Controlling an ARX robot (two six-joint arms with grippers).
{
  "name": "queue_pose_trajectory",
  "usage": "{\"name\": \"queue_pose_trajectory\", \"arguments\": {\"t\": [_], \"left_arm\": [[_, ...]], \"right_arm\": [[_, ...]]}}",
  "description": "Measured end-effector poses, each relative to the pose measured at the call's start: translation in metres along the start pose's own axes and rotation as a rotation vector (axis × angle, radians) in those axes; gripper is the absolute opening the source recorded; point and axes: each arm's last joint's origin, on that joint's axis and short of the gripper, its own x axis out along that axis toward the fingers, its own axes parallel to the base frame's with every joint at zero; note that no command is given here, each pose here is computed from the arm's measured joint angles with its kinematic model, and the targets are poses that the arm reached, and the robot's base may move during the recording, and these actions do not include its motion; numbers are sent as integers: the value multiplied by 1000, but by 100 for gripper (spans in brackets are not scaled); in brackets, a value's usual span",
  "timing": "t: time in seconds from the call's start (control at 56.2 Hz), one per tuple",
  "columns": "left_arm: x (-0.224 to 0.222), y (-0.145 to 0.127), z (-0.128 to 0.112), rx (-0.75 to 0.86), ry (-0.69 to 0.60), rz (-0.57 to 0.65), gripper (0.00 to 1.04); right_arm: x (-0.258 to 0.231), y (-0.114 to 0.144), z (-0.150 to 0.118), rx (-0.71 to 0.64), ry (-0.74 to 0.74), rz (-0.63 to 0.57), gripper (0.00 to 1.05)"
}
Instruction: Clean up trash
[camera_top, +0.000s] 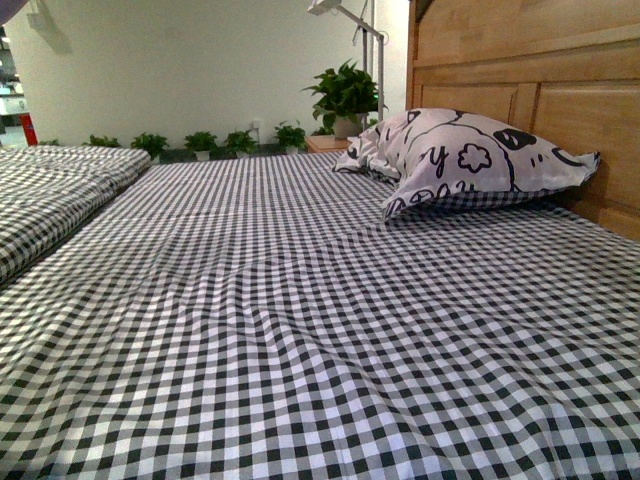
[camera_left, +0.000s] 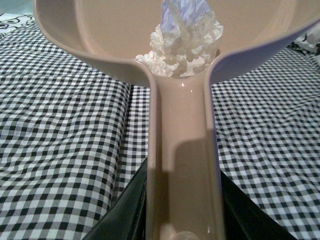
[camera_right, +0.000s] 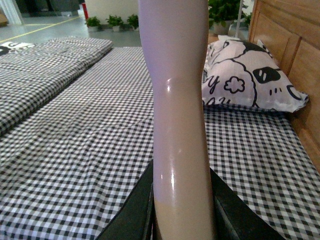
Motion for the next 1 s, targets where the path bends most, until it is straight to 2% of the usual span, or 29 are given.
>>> {"name": "queue_pose_trajectory", "arguments": {"t": [0.196, 0.604, 0.996], "left_arm": [[-27, -3, -5, 1, -18, -13, 27], [-45, -4, -15, 16, -22, -12, 27], [-46, -4, -15, 16, -22, -12, 27]], "right_arm": [[-18, 7, 4, 2, -24, 59, 20], [-23, 13, -1, 67, -17, -47, 20], [-23, 14, -1, 74, -17, -48, 20]]}}
